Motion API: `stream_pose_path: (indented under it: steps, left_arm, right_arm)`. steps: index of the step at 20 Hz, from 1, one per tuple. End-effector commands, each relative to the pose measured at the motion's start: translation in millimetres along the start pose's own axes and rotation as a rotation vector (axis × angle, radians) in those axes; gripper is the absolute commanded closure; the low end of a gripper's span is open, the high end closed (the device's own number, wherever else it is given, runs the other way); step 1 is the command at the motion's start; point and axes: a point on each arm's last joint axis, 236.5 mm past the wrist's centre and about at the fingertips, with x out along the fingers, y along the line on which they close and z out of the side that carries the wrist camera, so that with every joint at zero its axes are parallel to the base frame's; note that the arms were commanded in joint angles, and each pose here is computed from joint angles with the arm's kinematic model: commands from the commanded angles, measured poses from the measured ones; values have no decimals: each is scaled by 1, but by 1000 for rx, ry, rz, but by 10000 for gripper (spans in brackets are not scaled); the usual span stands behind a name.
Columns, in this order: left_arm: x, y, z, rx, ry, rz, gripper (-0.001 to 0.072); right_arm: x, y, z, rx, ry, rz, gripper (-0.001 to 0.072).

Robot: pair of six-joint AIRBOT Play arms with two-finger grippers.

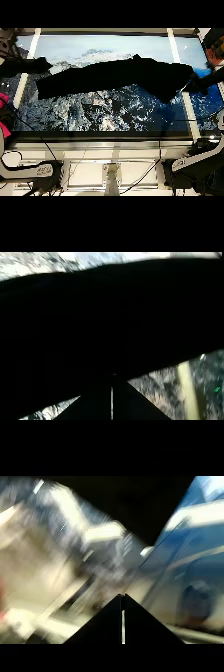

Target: Fold the clothes and pants, and hang the long-sleeved shirts on hangers.

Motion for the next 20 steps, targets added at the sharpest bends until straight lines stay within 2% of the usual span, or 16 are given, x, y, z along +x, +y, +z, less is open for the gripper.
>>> stream_pose_path:
  steps: [1, 2, 3, 5, 13, 14, 15, 20]
  left_arm:
    - [5, -57, -28, 167, 120, -41, 704]
    - [6, -76, -35, 201, 142, -67, 704]
    - [8, -93, -40, 239, 158, -85, 704]
    - [13, -123, -49, 291, 174, -125, 704]
    - [22, -172, -70, 371, 214, -200, 704]
    - [22, -172, -70, 370, 214, -201, 703]
    - [22, -172, -70, 366, 214, -200, 703]
    - [22, -172, -70, 367, 215, -200, 703]
  right_arm:
    - [52, 4, -36, 47, 151, 177, 602]
    - [62, -10, -38, 72, 152, 135, 465]
    - [68, -28, -37, 86, 143, 71, 388]
    - [71, -50, -28, 141, 100, -23, 381]
    - [85, -35, 9, 131, -43, -10, 360]
    - [88, -33, 14, 122, -62, -16, 314]
    - [89, -30, 19, 116, -82, -19, 298]
    - [92, -27, 24, 105, -104, -24, 327]
